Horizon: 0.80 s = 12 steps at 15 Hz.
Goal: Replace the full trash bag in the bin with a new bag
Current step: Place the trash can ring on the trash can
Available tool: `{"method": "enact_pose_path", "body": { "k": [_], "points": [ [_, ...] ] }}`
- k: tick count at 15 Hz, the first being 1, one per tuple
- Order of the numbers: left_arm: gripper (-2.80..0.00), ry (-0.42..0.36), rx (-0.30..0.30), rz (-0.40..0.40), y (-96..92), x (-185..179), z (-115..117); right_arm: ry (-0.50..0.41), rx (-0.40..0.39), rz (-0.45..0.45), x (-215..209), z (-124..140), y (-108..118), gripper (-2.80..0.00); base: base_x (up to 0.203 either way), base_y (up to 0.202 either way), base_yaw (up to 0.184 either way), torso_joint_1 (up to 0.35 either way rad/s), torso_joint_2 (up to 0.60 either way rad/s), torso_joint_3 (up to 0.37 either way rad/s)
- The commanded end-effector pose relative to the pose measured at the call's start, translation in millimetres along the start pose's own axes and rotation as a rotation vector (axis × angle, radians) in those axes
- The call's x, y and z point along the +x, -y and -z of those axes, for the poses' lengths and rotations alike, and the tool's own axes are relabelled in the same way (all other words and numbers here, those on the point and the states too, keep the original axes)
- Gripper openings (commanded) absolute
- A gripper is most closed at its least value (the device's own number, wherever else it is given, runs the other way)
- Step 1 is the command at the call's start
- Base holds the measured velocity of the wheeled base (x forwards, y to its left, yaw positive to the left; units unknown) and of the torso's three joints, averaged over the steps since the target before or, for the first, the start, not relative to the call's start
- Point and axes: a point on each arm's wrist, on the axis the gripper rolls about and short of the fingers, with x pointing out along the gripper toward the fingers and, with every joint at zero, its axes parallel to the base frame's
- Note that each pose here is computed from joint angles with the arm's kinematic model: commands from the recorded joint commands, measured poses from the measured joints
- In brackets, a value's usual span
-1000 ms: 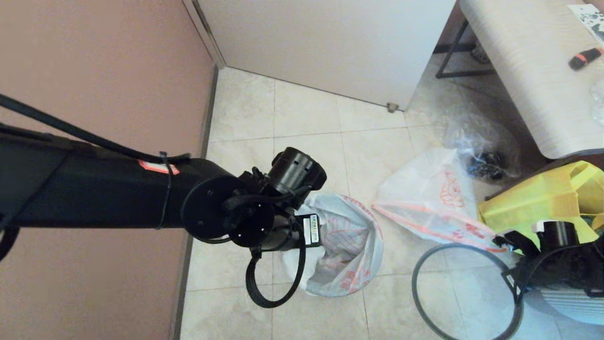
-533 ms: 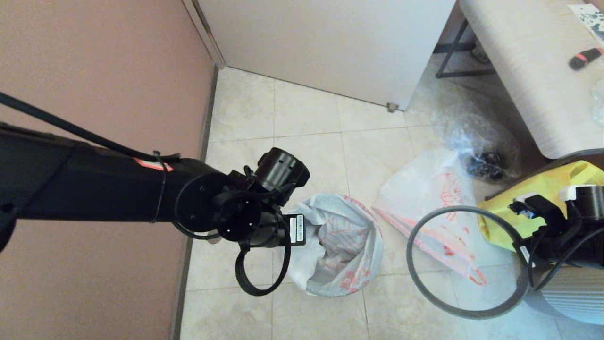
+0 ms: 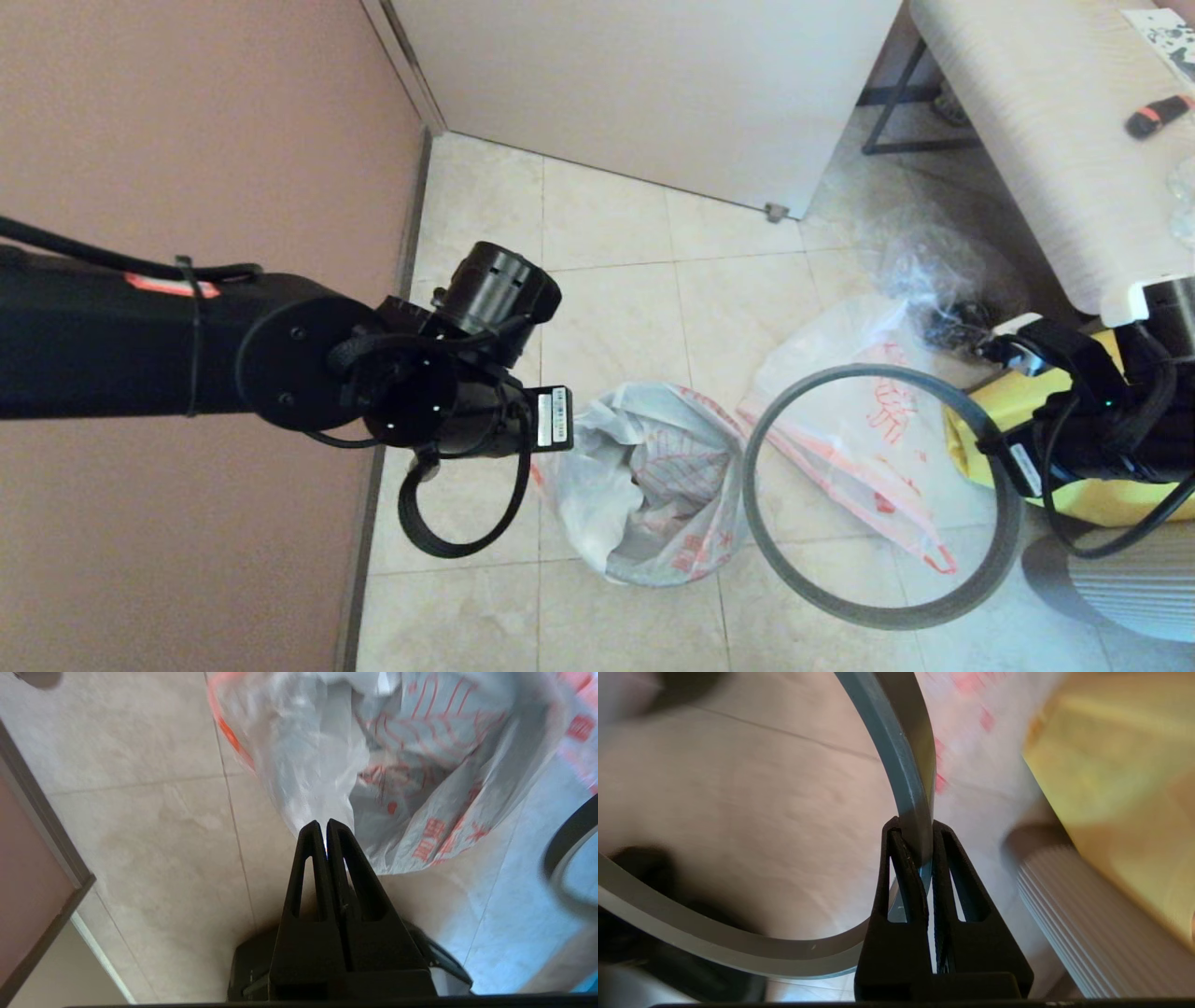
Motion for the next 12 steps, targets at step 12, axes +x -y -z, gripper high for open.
{"method": "enact_pose_path", "body": {
  "k": [12],
  "points": [
    [-2.80,0.064,-0.035,0.012,-20.8,-24,-15,-0.029,-0.027,-0.132,111,-113,-124,-2.80,0.000,0.000,0.000,0.000,0.00,0.000]
  ]
}}
